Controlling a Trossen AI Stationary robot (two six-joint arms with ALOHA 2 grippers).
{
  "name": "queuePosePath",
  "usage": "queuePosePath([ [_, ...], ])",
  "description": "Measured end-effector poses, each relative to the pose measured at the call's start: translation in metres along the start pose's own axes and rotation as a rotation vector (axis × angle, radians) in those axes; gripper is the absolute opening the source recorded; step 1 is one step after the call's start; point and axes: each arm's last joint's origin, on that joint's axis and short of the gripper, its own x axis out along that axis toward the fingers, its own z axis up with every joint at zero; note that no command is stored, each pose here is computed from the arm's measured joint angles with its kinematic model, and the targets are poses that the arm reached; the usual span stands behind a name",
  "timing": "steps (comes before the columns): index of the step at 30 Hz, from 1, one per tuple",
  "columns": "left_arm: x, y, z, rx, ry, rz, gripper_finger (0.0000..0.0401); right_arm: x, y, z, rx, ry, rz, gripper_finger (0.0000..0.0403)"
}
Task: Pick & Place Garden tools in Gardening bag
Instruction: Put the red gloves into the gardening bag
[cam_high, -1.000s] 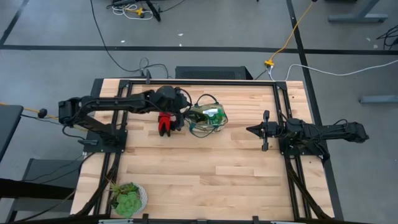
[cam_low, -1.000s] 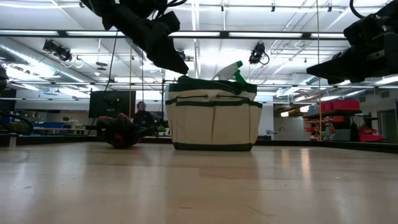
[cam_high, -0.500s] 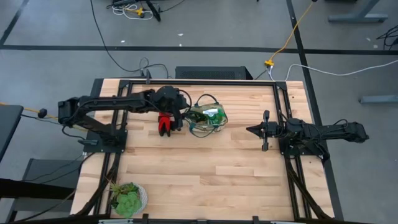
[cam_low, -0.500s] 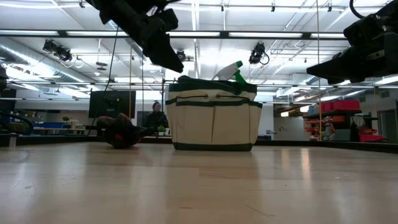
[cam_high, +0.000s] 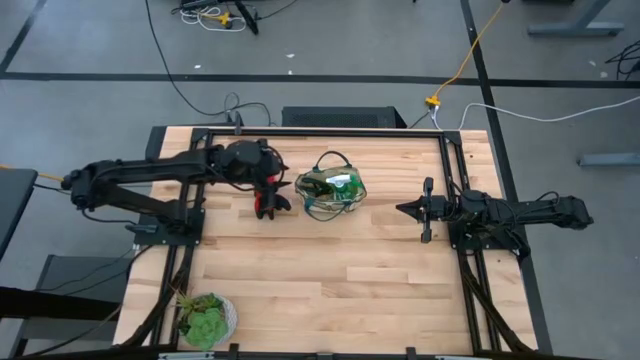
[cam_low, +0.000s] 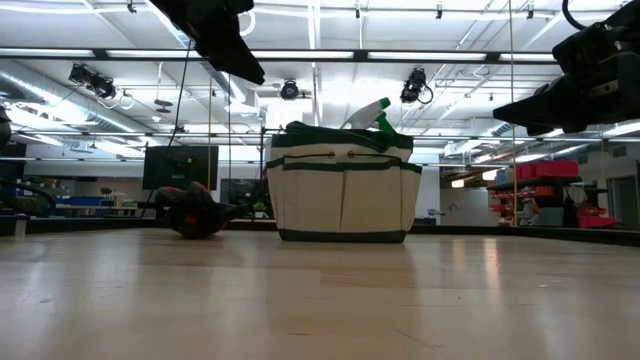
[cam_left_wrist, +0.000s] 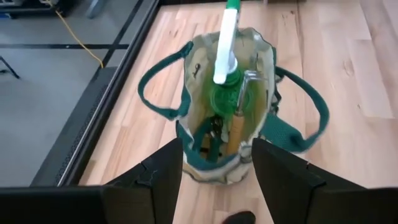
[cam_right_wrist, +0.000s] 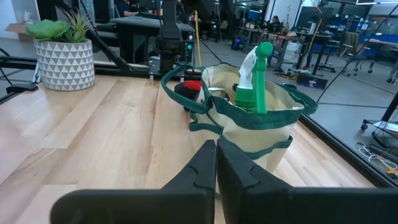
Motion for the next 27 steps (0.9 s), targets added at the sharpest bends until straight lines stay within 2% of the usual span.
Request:
queuePosePath([
  [6,-0.007,-0.006,-0.007,-0.019,0.068,0.003,0.0199,0.000,0.000,0.000,0.000,0.000,0.000,0.0016],
  [17,-0.009,-0.022,-0.017,0.050,0.177,-0.037,0.0199,0.000,0.000,0.000,0.000,0.000,0.000,0.0016],
  [27,0.003,-0.041,-0.054,0.114,0.304,-0.075,0.0199,0.000,0.000,0.000,0.000,0.000,0.000,0.0016],
])
